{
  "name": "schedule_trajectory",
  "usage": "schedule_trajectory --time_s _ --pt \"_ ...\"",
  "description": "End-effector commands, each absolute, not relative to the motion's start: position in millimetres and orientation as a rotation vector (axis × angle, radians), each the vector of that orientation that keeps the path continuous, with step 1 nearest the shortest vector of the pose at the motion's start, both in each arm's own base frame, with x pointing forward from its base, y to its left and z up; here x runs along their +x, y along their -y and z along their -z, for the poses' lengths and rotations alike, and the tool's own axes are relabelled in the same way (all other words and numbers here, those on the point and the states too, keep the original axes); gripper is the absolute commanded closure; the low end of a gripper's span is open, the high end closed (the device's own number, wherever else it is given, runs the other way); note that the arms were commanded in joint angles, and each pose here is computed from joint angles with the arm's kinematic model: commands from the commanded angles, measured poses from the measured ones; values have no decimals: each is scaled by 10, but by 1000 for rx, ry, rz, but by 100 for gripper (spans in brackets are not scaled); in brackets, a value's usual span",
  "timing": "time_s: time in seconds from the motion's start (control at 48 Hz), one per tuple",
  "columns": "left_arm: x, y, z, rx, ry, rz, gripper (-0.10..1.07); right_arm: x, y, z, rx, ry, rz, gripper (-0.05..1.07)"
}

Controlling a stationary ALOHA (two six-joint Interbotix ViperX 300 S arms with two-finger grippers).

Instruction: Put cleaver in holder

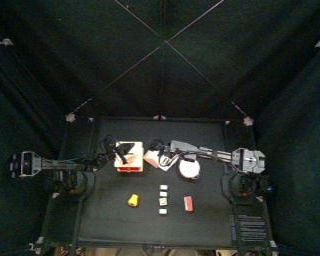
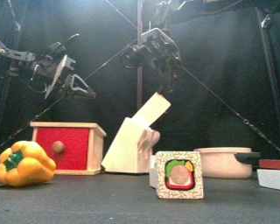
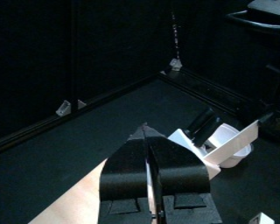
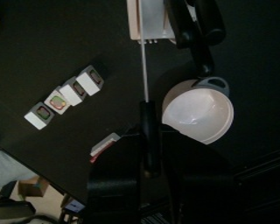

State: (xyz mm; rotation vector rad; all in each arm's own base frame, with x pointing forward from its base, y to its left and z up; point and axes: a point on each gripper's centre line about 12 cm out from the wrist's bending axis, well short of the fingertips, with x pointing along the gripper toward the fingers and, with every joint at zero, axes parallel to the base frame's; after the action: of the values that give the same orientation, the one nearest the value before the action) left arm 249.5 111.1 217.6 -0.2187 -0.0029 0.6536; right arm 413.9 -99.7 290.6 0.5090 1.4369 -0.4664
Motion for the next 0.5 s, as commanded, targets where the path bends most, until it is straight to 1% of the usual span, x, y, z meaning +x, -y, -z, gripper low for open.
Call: schedule_trajectory --time_s 0.0,0.312,0.396,0.479 --pt "2510 -1119 -2234 -214 26 -655 76 4155 1090 -3030 518 -1392 474 66" --pt "2511 -1119 -2230 -214 24 -655 76 4232 1136 -3065 523 -1371 475 65" --pt "2511 -1119 -2230 -214 24 -655 76 4267 1142 -3055 520 -1370 476 61" --pt "2508 -1119 -2225 -214 23 -655 76 4309 1142 -3058 516 -1364 474 54"
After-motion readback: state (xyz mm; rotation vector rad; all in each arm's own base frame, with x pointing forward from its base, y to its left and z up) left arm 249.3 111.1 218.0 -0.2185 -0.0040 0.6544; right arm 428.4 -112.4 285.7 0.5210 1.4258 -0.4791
